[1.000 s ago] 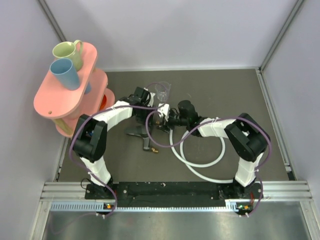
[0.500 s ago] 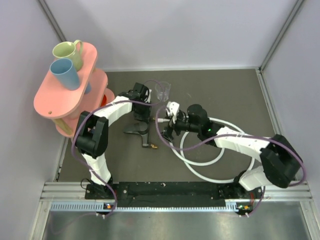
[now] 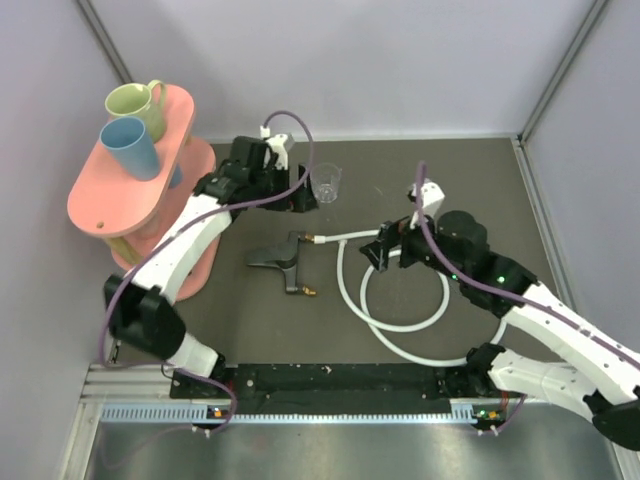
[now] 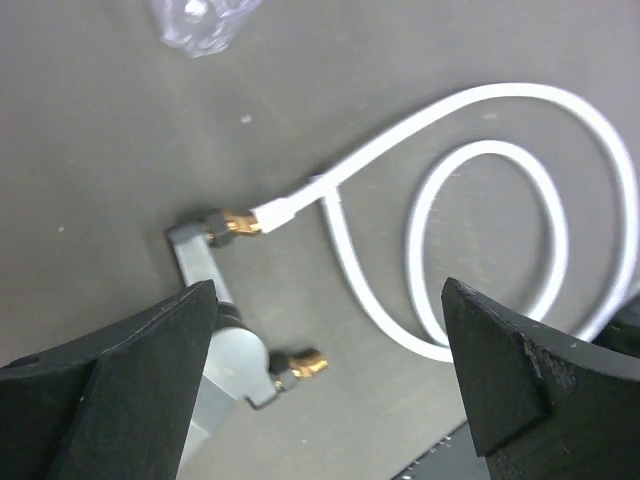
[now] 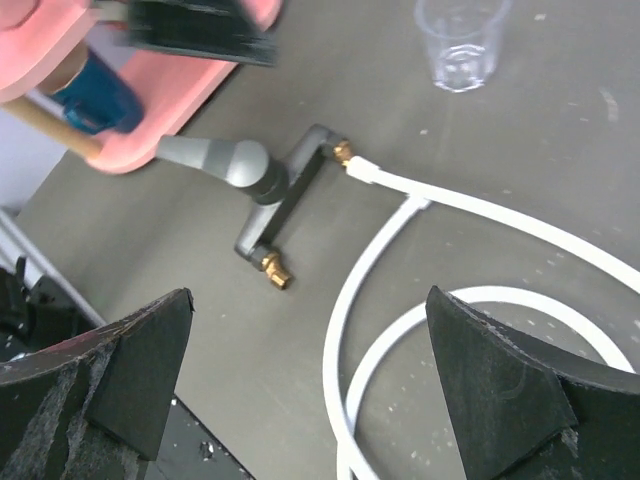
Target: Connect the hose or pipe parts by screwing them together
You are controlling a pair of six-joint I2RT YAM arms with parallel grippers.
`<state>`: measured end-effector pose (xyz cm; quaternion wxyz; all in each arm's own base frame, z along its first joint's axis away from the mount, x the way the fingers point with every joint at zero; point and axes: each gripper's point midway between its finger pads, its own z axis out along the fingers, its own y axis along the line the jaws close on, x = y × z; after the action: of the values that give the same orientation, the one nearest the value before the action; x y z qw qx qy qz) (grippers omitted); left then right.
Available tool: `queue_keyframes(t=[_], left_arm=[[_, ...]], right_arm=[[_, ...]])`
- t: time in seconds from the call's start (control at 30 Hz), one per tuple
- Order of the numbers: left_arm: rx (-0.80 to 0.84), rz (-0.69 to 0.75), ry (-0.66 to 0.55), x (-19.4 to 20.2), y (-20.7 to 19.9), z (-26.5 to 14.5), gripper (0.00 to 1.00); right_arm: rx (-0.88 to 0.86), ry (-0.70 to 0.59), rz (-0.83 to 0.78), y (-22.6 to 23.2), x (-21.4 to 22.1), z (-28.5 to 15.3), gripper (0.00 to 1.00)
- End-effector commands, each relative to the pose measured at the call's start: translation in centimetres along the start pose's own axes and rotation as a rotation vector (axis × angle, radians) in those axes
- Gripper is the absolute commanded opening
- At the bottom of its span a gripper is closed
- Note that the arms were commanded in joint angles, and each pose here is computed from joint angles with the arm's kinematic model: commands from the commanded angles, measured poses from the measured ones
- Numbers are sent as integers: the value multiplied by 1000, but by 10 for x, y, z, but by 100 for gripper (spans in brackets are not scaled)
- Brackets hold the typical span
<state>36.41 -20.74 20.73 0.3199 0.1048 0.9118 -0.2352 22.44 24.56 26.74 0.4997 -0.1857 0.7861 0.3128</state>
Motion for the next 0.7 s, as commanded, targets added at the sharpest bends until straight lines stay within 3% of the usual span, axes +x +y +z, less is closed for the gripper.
queue_keyframes(t=[0.0,0.03,0.07,0.13,0.17,0.33,0.67], left_arm=[[296,69,-272,-27,-72,-99,99],[318,67,-311,-18,-72,-98,99],[360,89,-399,-18,-82,-127,99],[386,70,-445,0,-79,-127,99],[399,86,-499,6,-82,-147,99],[423,92,-537,52,-76,-163,99],[304,117,-605,67,-51,-168,99]], right_arm=[[180,-39,64,-26,-14,-42,99],[166,-47,74,-23,-14,-46,99],[142,-46,89,-20,-11,-48,99],[108,-60,127,-13,-12,-55,99],[98,-48,134,-12,-7,-55,99],[176,-63,126,-32,8,-56,99],[206,-88,121,-42,19,-50,99]])
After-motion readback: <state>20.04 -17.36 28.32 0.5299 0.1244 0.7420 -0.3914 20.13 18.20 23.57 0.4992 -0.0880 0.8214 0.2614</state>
